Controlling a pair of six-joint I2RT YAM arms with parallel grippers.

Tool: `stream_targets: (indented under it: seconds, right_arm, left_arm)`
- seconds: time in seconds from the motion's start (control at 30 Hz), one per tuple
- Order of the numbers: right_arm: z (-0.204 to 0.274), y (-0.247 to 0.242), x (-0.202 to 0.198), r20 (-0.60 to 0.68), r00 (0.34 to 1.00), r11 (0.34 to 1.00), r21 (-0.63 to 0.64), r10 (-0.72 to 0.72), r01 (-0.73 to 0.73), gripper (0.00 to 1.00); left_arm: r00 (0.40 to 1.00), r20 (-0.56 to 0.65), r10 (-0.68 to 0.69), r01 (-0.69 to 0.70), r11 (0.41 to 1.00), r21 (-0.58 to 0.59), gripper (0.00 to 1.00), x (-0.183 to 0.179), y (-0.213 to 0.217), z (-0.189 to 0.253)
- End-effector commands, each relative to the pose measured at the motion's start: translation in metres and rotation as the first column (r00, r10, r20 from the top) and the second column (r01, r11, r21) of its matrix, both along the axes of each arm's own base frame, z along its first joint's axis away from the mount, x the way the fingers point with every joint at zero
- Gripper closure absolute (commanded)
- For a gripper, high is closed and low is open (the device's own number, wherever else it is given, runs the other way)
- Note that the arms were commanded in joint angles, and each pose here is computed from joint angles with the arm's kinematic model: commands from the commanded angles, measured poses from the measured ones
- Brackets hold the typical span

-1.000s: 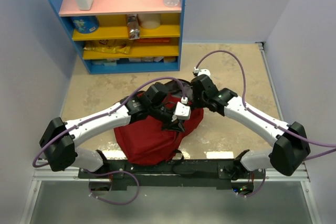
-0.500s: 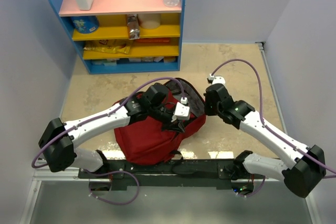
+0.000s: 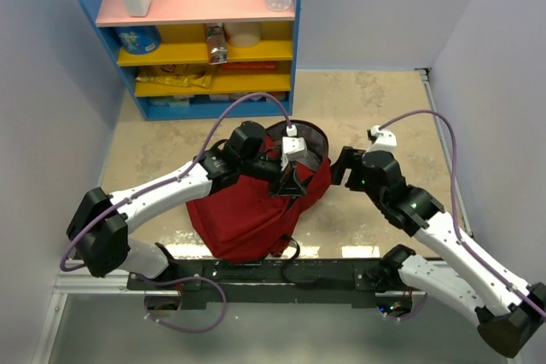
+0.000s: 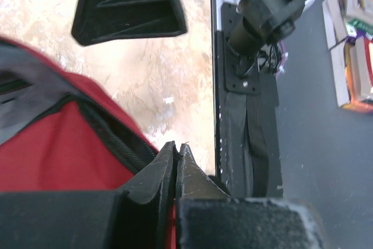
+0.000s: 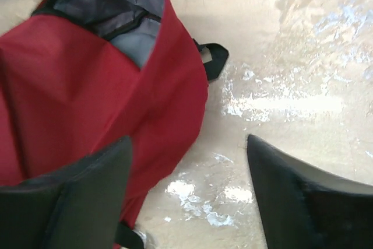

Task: Pack the student bag
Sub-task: Zip the student bag at the center of the board.

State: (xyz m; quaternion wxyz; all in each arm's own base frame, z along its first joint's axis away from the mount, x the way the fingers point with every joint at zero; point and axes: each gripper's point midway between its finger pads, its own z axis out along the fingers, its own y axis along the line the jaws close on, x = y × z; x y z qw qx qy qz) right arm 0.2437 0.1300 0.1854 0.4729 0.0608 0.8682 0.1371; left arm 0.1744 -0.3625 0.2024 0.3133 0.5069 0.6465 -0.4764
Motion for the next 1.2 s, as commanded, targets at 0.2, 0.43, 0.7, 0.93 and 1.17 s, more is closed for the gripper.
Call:
stream_targets:
  seconds: [0.2, 0.43, 0.7, 0.93, 1.17]
  right_arm:
    - [0.079, 0.022, -0.035, 0.283, 0.953, 0.915, 0.347, 0.108, -0.207, 0.13]
    - [0.073, 0.056, -0.050, 0.317, 0.899, 0.847, 0.343, 0.303, -0.406, 0.18]
    - [0.050, 0.060, -0.037, 0.231, 0.919, 0.883, 0.278, 0.320, -0.378, 0.18]
    - [0.007, 0.056, -0.012, 0.134, 0.956, 0.944, 0.171, 0.261, -0.282, 0.19]
    - [0.010, 0.067, 0.012, 0.276, 0.946, 0.964, 0.154, 0.169, -0.216, 0.19]
  left_arm:
    - [0.998, 0.030, 0.051, -0.045, 0.985, -0.167, 1.00, 0.028, -0.029, 0.043]
    - [0.989, 0.093, 0.116, -0.101, 0.983, -0.155, 1.00, 0.069, -0.054, 0.051]
    - [0.971, 0.162, 0.178, -0.149, 0.973, -0.174, 1.00, 0.121, -0.091, 0.071]
    - [0.968, 0.165, 0.189, -0.160, 0.972, -0.173, 1.00, 0.130, -0.095, 0.067]
    - [0.967, 0.164, 0.196, -0.166, 0.969, -0.183, 1.00, 0.135, -0.097, 0.066]
